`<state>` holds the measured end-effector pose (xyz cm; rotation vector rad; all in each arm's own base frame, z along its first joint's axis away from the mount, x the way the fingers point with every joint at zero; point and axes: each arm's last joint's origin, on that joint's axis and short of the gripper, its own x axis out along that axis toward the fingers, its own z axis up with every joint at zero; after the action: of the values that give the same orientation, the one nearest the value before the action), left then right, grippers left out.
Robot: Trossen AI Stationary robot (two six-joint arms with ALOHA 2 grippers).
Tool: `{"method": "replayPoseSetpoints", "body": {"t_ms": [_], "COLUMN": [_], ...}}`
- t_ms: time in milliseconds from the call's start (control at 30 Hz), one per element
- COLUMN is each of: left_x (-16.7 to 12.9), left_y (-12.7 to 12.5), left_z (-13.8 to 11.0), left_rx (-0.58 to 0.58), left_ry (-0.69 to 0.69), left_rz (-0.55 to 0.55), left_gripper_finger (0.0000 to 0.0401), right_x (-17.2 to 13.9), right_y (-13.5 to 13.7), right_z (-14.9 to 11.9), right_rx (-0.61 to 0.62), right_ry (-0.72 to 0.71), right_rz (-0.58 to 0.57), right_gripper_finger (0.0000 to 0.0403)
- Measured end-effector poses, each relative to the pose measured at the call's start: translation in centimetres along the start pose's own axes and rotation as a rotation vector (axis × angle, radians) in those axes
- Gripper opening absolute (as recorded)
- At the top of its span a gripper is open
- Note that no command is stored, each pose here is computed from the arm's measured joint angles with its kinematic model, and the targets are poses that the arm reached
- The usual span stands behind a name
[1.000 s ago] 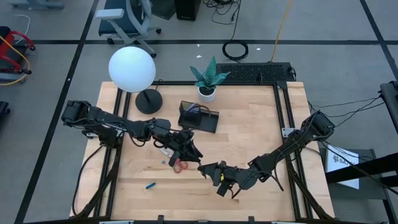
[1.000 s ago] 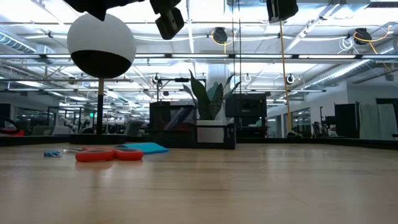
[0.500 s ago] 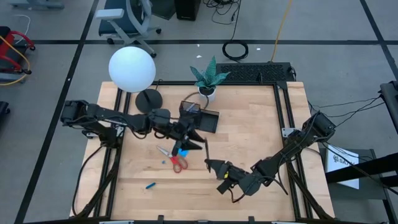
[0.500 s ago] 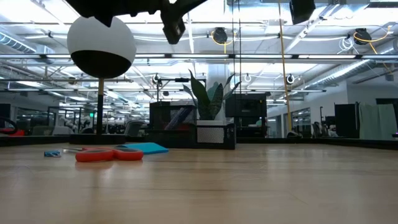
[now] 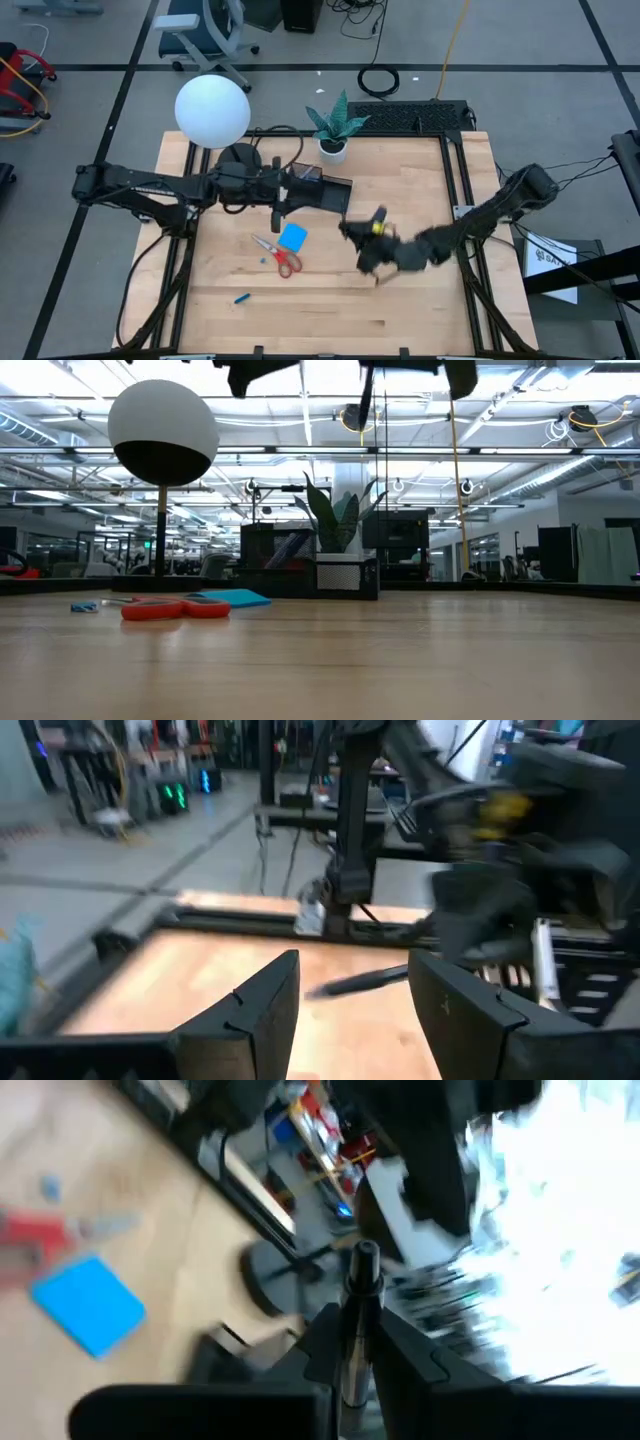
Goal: Pick and place office supplies into organizer
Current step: Put the black pen into the desk organizer
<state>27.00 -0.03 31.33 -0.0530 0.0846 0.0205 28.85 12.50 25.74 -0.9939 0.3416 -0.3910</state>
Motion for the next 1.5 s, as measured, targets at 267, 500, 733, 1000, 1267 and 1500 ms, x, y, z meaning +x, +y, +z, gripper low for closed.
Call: {"method": "replayPoseSetpoints", "body": {"t_ms": [267,500,733,1000,1267,1500], "left_x": [-0.1,0.1,0.2,0.1,0.1,-2.0], "left_y": [-0.4,-0.3,-0.6,-1.0,0.3,3.4], "left_z": [0.2,0.0,-1.0,-1.2,-1.5,-2.4], "left_rx": [0.123,0.118,0.083,0.106,0.146,0.093], "left_ry": [-0.022,-0.012,0.076,0.094,0.09,-0.07], "left_rz": [0.114,0.127,0.116,0.25,0.296,0.267], "left_gripper_finger": [0.0195,0.0195,0.0195,0.0195,0.0195,0.0195], "right_x": [3.0,5.8,8.2,10.0,10.7,12.1], "right_y": [-4.5,-6.3,-6.2,-7.6,-9.1,-9.2], "right_z": [-7.2,-10.9,-13.2,-15.1,-16.2,-17.2], "right_rx": [0.581,0.748,0.746,0.751,0.775,0.798], "right_ry": [-0.11,-0.145,-0.164,-0.198,-0.239,-0.204], "right_rz": [0.202,0.303,0.338,0.285,0.258,0.248], "right_gripper_finger": [0.0028,0.0028,0.0028,0.0028,0.0028,0.0028]}}
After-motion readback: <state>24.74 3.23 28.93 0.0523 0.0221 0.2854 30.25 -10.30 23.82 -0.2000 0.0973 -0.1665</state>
